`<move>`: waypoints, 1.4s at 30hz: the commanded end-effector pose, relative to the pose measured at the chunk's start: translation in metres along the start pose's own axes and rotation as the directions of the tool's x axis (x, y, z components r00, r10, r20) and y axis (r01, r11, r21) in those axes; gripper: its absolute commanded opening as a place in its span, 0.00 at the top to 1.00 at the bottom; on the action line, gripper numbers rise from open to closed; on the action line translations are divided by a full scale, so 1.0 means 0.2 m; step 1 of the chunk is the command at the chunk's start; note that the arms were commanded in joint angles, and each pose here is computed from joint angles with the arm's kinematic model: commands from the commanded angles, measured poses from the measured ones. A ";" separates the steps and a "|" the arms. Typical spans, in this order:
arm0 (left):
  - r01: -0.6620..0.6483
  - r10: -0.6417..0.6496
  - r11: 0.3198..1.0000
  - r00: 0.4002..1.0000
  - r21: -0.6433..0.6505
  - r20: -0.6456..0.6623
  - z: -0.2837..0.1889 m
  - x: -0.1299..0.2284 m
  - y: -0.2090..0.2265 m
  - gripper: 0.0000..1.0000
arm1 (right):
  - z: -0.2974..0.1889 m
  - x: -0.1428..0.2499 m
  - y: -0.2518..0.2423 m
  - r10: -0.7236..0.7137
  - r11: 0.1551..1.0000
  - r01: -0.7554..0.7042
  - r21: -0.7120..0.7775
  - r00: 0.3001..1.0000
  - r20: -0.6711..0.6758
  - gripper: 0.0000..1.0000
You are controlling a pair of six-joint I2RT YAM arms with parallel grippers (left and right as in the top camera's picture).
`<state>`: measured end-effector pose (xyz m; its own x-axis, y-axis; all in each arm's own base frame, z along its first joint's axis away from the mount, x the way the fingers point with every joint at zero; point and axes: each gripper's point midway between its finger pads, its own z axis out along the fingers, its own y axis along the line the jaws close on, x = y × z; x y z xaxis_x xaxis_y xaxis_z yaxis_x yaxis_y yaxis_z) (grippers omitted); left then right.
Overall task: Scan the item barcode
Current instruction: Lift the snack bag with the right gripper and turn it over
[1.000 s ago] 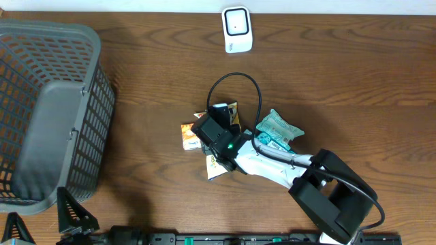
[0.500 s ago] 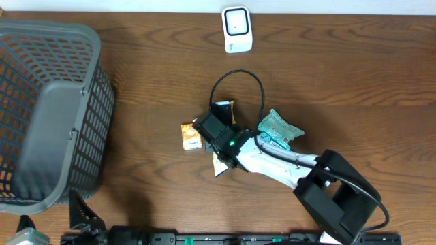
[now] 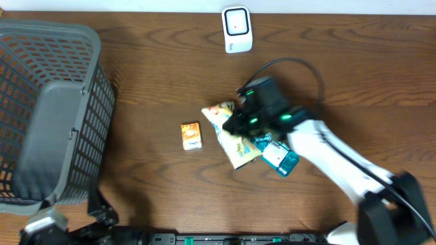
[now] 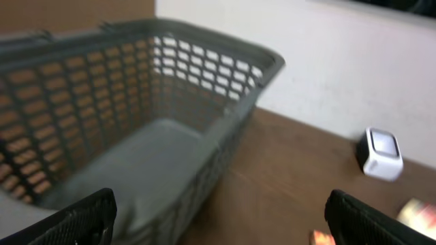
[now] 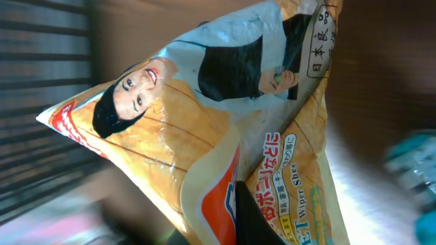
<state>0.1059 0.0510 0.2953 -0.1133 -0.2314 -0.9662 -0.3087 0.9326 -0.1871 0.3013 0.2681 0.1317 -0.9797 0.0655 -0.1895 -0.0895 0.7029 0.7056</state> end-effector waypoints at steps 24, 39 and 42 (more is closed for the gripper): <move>-0.013 0.038 0.992 0.978 0.123 -0.204 0.31 0.44 -0.16 0.02 | -0.36 0.05 0.25 0.759 0.537 -0.836 -0.111 0.536 -0.368 0.99; 0.042 0.020 0.918 0.988 0.394 -0.153 0.55 0.65 -0.43 0.02 | -0.35 0.02 0.21 0.757 0.560 -0.819 -0.128 0.568 -0.322 0.98; 0.047 0.029 0.910 0.984 0.412 -0.175 0.58 0.74 -0.44 0.02 | -0.35 0.02 0.21 0.754 0.566 -0.814 -0.131 0.575 -0.318 0.99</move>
<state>0.2231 -0.0195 0.1656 -0.2447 -0.2452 -0.9381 0.0318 0.9650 -0.2605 0.2823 0.2484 0.2026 -0.6753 0.3584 0.6446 0.7349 0.2541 0.6287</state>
